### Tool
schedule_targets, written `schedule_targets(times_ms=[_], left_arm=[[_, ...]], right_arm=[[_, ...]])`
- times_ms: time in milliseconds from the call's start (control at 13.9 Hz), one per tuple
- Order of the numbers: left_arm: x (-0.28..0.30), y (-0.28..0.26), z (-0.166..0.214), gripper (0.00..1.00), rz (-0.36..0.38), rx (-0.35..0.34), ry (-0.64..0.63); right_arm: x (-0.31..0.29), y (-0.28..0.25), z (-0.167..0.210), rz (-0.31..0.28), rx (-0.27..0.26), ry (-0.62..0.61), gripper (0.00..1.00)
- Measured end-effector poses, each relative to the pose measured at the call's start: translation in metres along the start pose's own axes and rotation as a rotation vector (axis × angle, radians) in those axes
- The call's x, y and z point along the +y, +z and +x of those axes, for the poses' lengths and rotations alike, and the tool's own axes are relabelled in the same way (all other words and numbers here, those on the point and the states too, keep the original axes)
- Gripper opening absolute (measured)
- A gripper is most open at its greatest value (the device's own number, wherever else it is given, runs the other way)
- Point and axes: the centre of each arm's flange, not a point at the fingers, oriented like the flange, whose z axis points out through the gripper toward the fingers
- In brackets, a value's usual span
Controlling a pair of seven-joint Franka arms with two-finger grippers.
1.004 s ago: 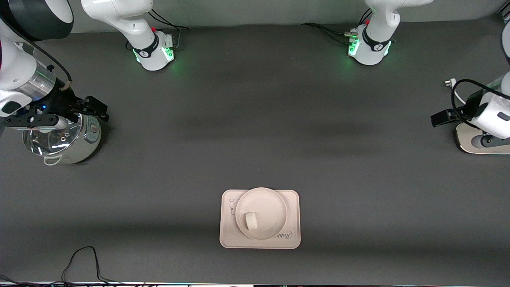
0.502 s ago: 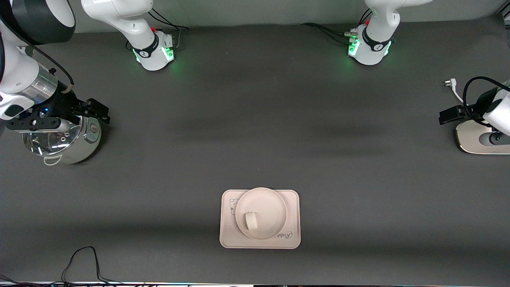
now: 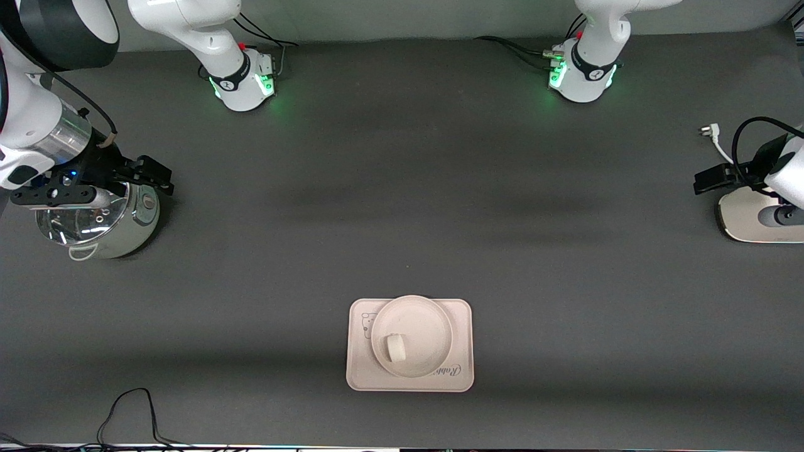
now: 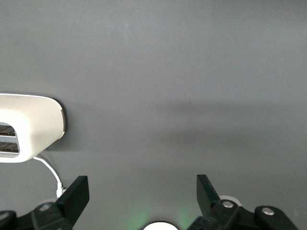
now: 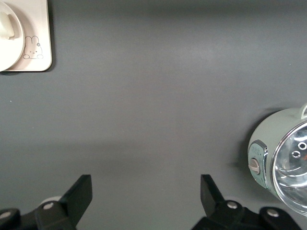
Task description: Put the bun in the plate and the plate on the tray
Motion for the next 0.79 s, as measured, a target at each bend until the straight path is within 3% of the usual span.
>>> schedule_targets(times_ms=[789], left_arm=[[0.0008,-0.0003,0.0,1.0,-0.002,0.001,0.001]], right_arm=[[-0.0016,0.0079,0.0043,0.001,-0.008,0.0,1.0]])
